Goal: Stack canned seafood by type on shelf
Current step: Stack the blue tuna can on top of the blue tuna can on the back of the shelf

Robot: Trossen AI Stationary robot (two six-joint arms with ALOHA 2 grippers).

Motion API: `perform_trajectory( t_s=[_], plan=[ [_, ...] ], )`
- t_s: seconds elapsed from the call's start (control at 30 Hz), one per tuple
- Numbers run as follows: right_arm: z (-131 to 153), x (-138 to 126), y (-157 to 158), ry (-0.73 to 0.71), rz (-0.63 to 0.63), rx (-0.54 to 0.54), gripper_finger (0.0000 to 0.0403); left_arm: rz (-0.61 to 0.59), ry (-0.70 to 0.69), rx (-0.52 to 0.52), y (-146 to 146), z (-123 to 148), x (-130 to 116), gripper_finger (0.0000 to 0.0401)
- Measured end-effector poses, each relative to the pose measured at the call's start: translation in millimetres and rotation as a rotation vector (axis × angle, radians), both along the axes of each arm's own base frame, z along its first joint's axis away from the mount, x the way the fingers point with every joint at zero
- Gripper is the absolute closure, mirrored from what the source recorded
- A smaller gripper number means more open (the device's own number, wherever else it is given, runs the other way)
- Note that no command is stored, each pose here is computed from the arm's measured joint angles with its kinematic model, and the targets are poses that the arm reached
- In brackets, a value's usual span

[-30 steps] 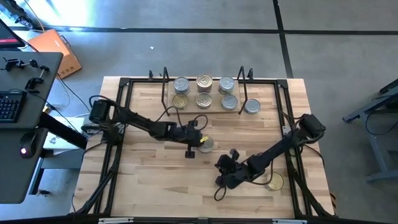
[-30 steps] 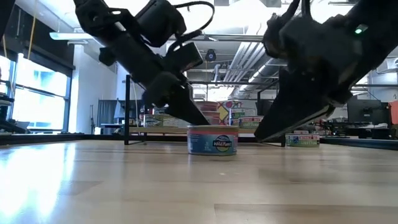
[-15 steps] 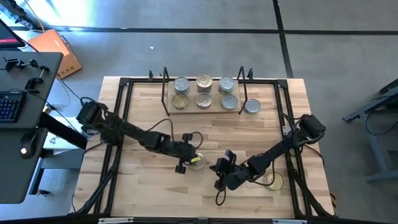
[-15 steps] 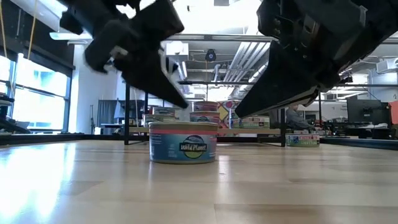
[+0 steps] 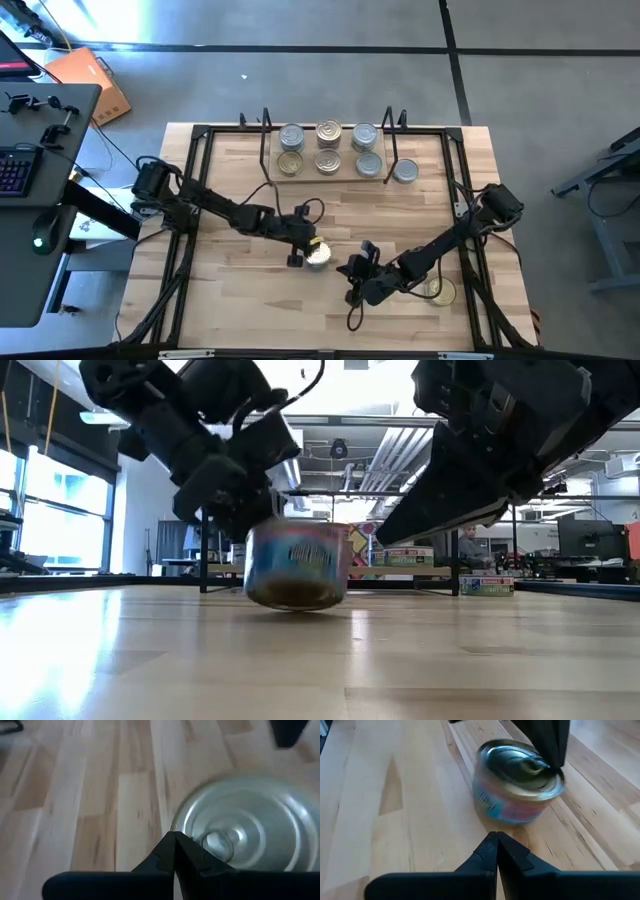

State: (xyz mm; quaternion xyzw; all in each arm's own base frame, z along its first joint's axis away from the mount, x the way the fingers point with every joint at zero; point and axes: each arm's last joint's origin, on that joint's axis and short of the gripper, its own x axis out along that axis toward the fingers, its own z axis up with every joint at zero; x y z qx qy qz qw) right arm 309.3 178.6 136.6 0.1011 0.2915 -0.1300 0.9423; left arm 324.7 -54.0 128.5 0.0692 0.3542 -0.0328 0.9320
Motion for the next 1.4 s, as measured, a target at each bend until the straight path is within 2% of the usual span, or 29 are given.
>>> perform_trajectory(
  t_s=[0.2,0.3,0.5,0.7,0.8,0.9,1.0,1.1,1.17,1.23,1.3,1.4],
  plan=[
    [5.5,4.3,2.8,-0.040,0.093,-0.090,0.0400,-0.031,0.021,0.024,-1.1,-5.9,-4.4,0.0401],
    [8.2,6.2,4.1,-0.055,0.150,-0.158,0.0379,-0.038,0.015,0.026,-2.5,-5.8,-4.6,0.0401],
    [23.4,18.8,2.8,0.003,0.210,-0.291,0.0276,-0.039,0.010,0.027,-2.5,-5.4,-4.4,0.0401],
    [54.1,35.4,-9.2,0.216,0.235,-0.417,0.0172,-0.022,0.003,0.052,-2.5,-3.2,-4.8,0.0401],
    [66.8,40.4,-24.0,0.353,0.268,-0.417,0.0133,0.003,-0.017,0.082,-3.8,2.5,-5.8,0.0401],
    [70.7,45.6,-40.0,0.431,0.328,-0.416,0.0106,0.009,-0.030,0.113,-6.5,10.0,-8.7,0.0401],
    [66.3,49.2,-59.1,0.496,0.394,-0.417,0.0095,0.018,-0.024,0.143,-9.4,18.9,-14.4,0.0401],
    [58.3,51.0,-78.3,0.540,0.406,-0.409,0.0093,0.040,0.009,0.165,-13.6,26.0,-23.3,0.0401],
    [54.2,53.2,-87.2,0.532,0.395,-0.378,0.0093,0.049,0.029,0.165,-18.4,29.3,-29.1,0.0401],
    [50.9,55.7,-90.9,0.497,0.411,-0.301,0.0093,0.045,0.063,0.153,-24.6,28.6,-34.8,0.0401],
    [48.7,56.8,-90.2,0.473,0.445,-0.230,0.0093,0.037,0.083,0.137,-32.3,26.6,-39.0,0.0401],
    [50.3,59.0,-84.3,0.424,0.445,-0.179,0.0093,0.021,0.097,0.108,-45.1,20.5,-41.6,0.0401]
  ],
)
